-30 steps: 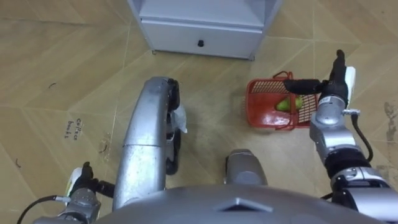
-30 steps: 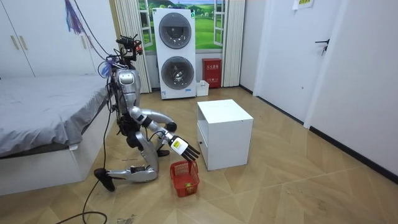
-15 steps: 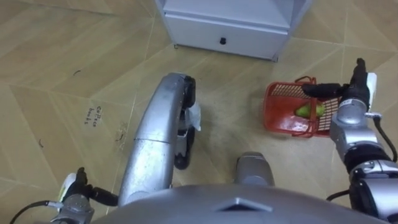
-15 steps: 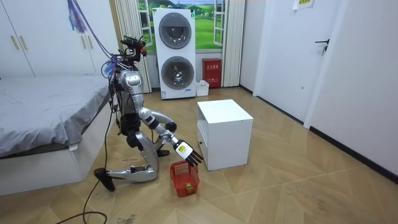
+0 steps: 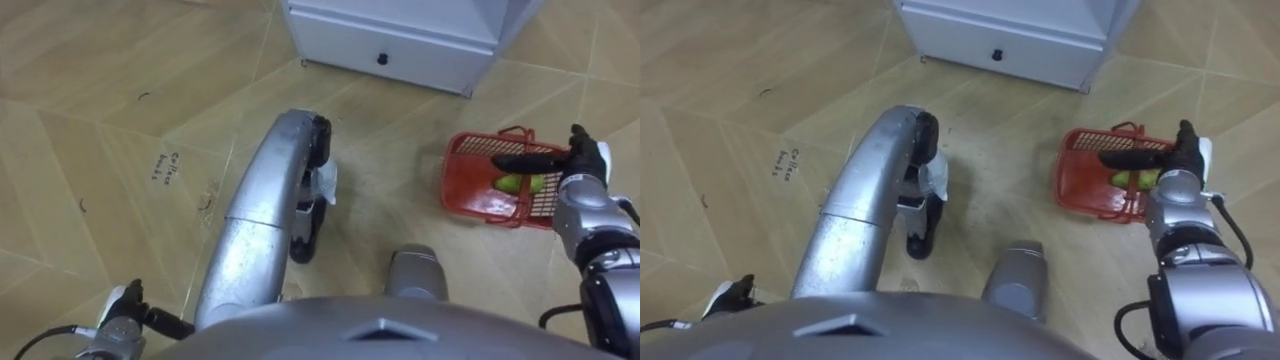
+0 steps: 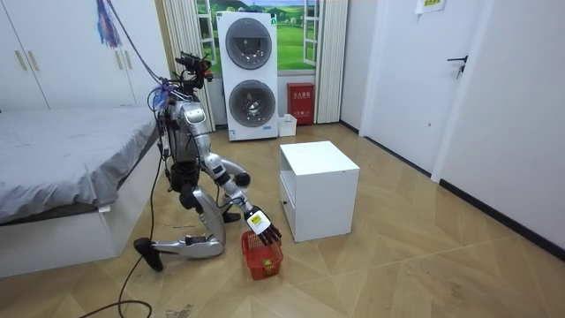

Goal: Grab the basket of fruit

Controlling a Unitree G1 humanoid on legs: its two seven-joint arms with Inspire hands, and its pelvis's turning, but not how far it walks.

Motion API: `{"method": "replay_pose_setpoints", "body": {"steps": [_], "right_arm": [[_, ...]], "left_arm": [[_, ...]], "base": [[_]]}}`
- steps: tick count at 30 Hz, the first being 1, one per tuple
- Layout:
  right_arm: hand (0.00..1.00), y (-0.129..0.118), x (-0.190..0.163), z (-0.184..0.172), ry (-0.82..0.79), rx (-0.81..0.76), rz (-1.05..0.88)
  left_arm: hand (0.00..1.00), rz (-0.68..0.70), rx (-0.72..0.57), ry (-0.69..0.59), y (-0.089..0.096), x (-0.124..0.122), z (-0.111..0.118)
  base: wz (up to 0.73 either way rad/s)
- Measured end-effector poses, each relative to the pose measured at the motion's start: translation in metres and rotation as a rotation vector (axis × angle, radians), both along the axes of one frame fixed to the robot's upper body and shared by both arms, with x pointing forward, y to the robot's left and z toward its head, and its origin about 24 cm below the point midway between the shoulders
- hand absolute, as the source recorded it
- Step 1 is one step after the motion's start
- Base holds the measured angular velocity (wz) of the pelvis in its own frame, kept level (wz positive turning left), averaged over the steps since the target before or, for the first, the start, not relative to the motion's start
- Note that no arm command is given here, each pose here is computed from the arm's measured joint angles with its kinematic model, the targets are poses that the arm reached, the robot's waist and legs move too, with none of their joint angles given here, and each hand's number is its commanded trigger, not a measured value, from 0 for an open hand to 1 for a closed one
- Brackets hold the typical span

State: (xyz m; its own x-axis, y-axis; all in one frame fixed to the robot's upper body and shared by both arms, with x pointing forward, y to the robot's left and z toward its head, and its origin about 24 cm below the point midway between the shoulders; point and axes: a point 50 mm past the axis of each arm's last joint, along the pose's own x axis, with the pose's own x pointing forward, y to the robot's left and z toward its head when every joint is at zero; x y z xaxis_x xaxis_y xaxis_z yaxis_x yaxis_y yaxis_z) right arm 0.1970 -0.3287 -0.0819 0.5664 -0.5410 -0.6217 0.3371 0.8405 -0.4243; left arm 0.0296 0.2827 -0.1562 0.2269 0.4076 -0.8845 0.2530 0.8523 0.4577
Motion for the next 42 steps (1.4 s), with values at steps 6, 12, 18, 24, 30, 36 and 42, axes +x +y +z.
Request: {"method": "replay_pose_setpoints", "body": {"steps": [6,12,18,24,30,36,42], "right_arm": [[0.0,-0.009,-0.011,-0.003,0.04,0.059,-0.029],[0.0,-0.01,-0.018,-0.008,0.056,0.127,-0.057],[0.0,-0.01,-0.02,-0.008,0.052,0.16,-0.058],[0.0,-0.012,-0.02,-0.008,0.049,0.169,-0.062],[0.0,-0.014,-0.026,-0.01,0.103,0.173,-0.044],[0.0,-0.015,-0.024,-0.009,0.096,0.177,-0.04],[0.0,-0.014,-0.017,-0.005,0.072,0.188,-0.049]], "left_arm": [[0.0,-0.003,-0.017,0.01,0.002,0.0,0.0],[0.0,-0.011,-0.046,0.005,0.0,0.003,0.0],[0.0,-0.009,-0.071,0.023,-0.001,0.001,0.0],[0.0,-0.011,-0.089,0.029,-0.002,0.001,-0.001],[0.0,-0.009,-0.088,0.041,-0.002,0.0,-0.001],[0.0,-0.011,-0.093,0.045,-0.002,0.0,-0.001],[0.0,-0.011,-0.097,0.047,-0.002,0.0,-0.001]], "base": [[0.0],[0.0],[0.0],[0.0],[0.01],[0.01],[0.0]]}}
